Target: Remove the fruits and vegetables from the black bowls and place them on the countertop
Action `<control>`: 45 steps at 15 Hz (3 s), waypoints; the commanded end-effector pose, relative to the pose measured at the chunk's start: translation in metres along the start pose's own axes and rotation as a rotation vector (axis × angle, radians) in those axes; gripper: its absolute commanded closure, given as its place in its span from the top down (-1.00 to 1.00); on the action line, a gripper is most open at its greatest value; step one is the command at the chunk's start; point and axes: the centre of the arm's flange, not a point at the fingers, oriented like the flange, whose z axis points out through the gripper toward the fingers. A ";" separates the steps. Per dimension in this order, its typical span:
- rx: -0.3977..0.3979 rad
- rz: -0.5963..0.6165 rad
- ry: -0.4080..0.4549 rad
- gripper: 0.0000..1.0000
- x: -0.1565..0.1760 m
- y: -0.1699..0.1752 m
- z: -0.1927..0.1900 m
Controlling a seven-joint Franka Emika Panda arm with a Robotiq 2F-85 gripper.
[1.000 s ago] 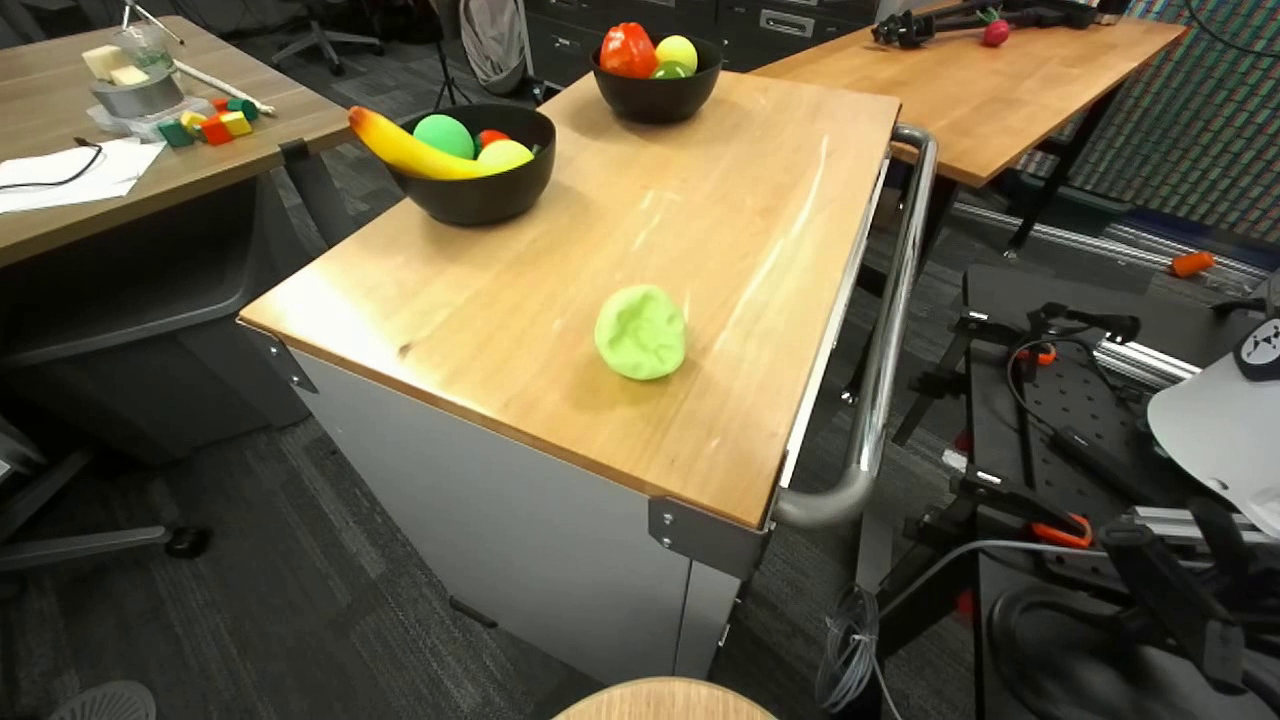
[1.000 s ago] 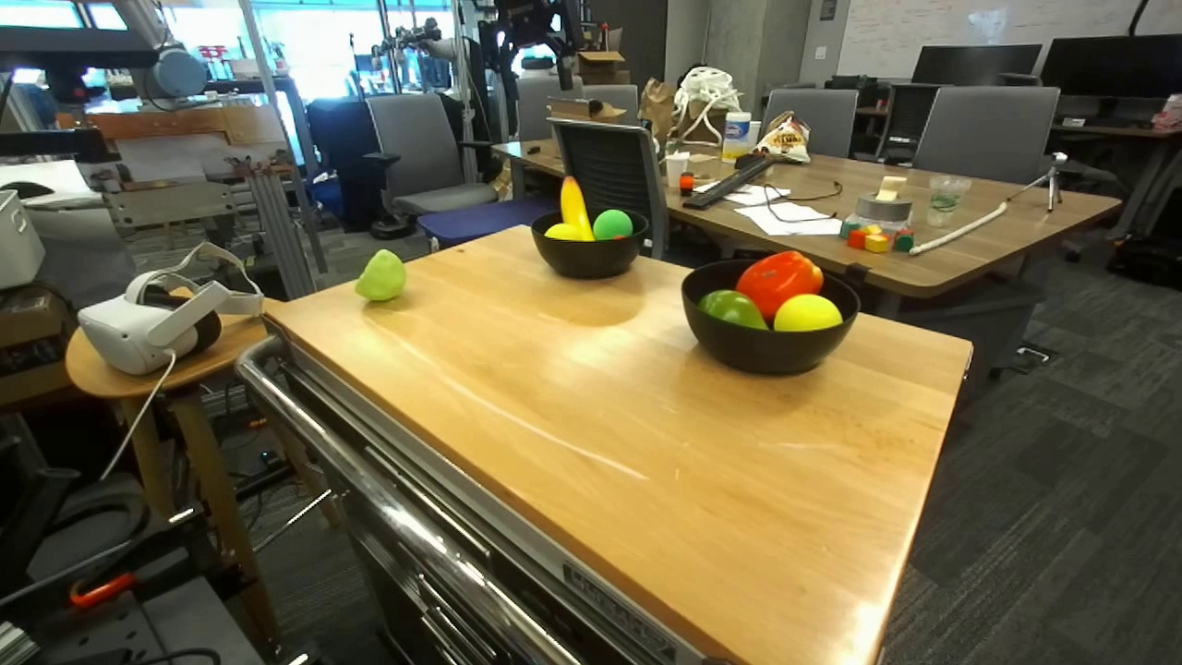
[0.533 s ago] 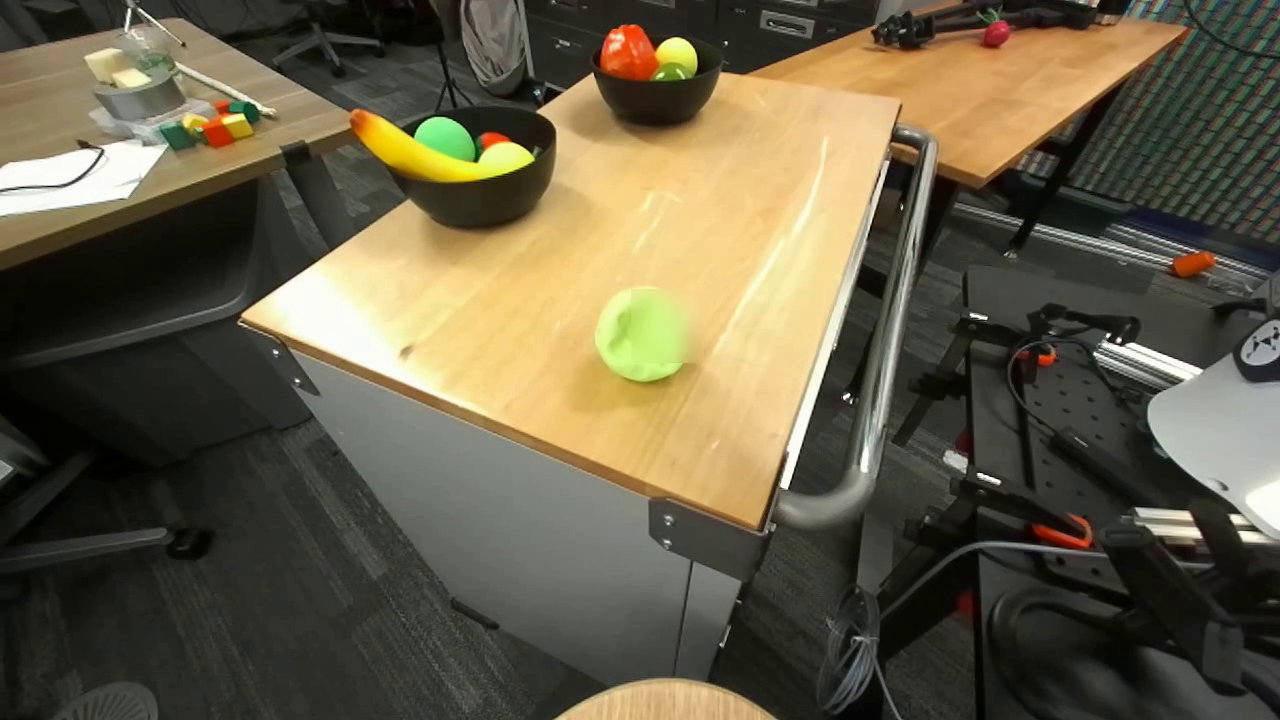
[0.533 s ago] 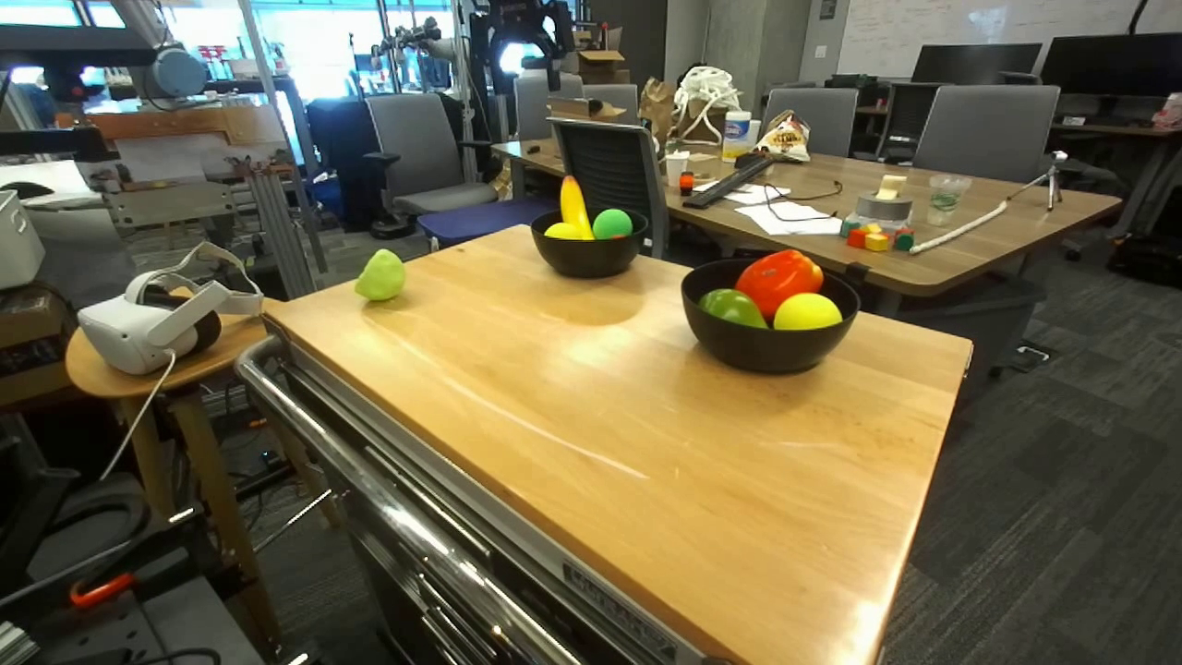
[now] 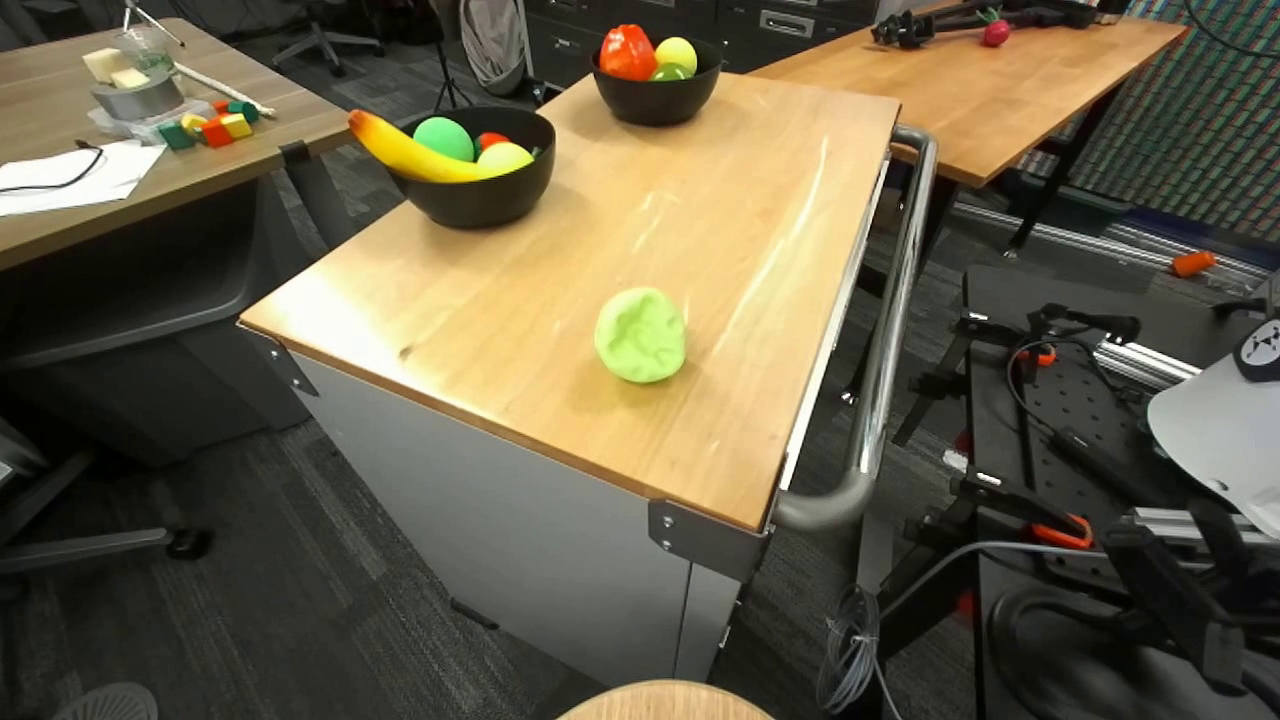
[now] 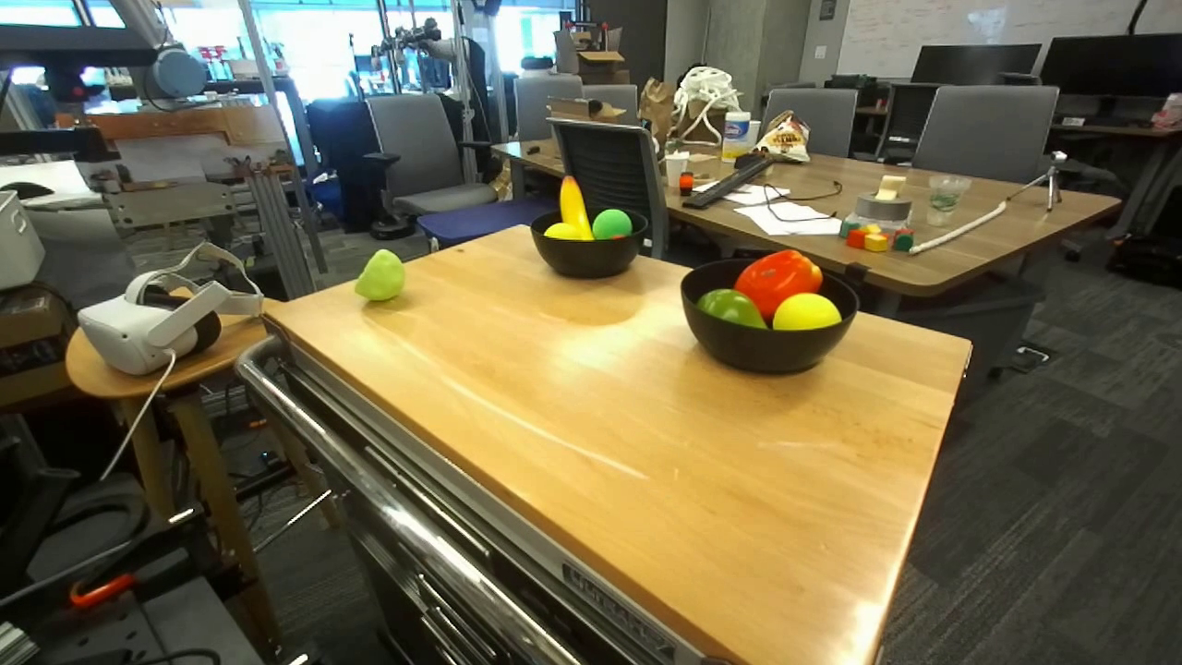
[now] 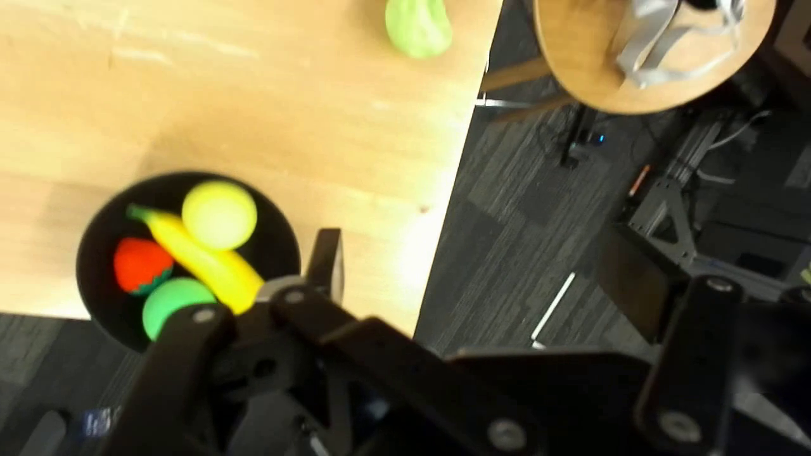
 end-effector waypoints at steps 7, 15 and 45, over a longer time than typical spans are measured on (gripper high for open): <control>0.030 -0.017 -0.125 1.00 -0.022 0.010 0.004; -0.219 -0.079 0.144 1.00 -0.060 -0.002 0.031; -0.435 -0.020 -0.023 1.00 0.049 0.065 0.170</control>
